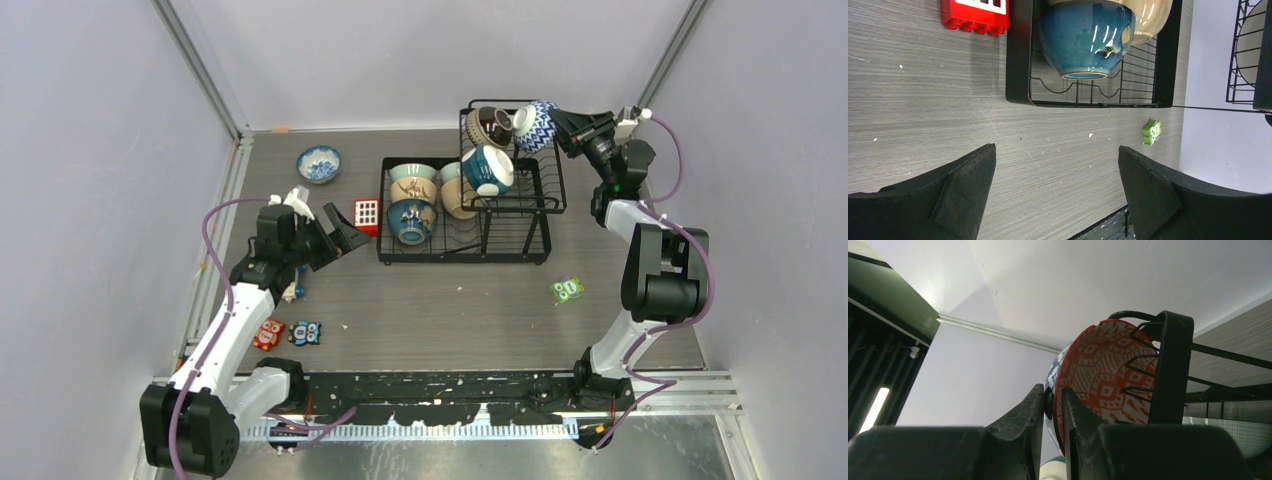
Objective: Unload the bowls from the dish rack
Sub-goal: Pick up the bowl from the dish rack.
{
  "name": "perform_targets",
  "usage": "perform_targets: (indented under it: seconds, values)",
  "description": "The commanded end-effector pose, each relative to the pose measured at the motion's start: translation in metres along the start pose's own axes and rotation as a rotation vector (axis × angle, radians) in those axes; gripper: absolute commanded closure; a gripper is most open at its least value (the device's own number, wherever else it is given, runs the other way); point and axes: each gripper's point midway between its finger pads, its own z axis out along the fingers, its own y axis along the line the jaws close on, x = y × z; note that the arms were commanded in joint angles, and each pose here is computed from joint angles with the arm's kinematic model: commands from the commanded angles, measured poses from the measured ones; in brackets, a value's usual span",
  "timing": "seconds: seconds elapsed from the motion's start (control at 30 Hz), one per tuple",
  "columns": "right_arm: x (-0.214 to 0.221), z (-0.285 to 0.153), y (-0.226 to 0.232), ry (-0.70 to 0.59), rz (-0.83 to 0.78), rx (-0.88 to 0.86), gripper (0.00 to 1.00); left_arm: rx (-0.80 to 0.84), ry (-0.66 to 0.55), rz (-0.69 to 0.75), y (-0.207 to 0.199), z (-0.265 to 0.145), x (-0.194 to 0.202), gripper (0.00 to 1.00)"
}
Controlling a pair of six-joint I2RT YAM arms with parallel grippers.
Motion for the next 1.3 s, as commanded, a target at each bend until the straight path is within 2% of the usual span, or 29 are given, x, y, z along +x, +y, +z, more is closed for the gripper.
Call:
perform_targets:
  seconds: [0.0, 0.57, 0.87, 1.13, 1.27]
  values:
    - [0.005, -0.007, 0.038, 0.035, -0.021, -0.119, 0.99, 0.025, -0.017, 0.004, -0.006, -0.003, -0.004, 0.07]
    - [0.003, -0.03, 0.018, -0.033, 0.035, -0.106, 0.99, 0.031, -0.01, 0.0, -0.006, -0.002, -0.003, 0.07]
    - [-0.005, -0.043, 0.023, -0.092, 0.07, -0.148, 0.99, 0.033, -0.01, -0.001, -0.007, -0.002, -0.003, 0.07]
    - [0.001, -0.049, 0.021, -0.066, 0.077, -0.141, 0.99, 0.032, -0.008, -0.002, -0.006, -0.001, -0.003, 0.07]
    - [0.007, -0.051, 0.02, -0.046, 0.06, -0.104, 0.73, 0.031, -0.004, -0.004, -0.006, -0.001, -0.002, 0.07]
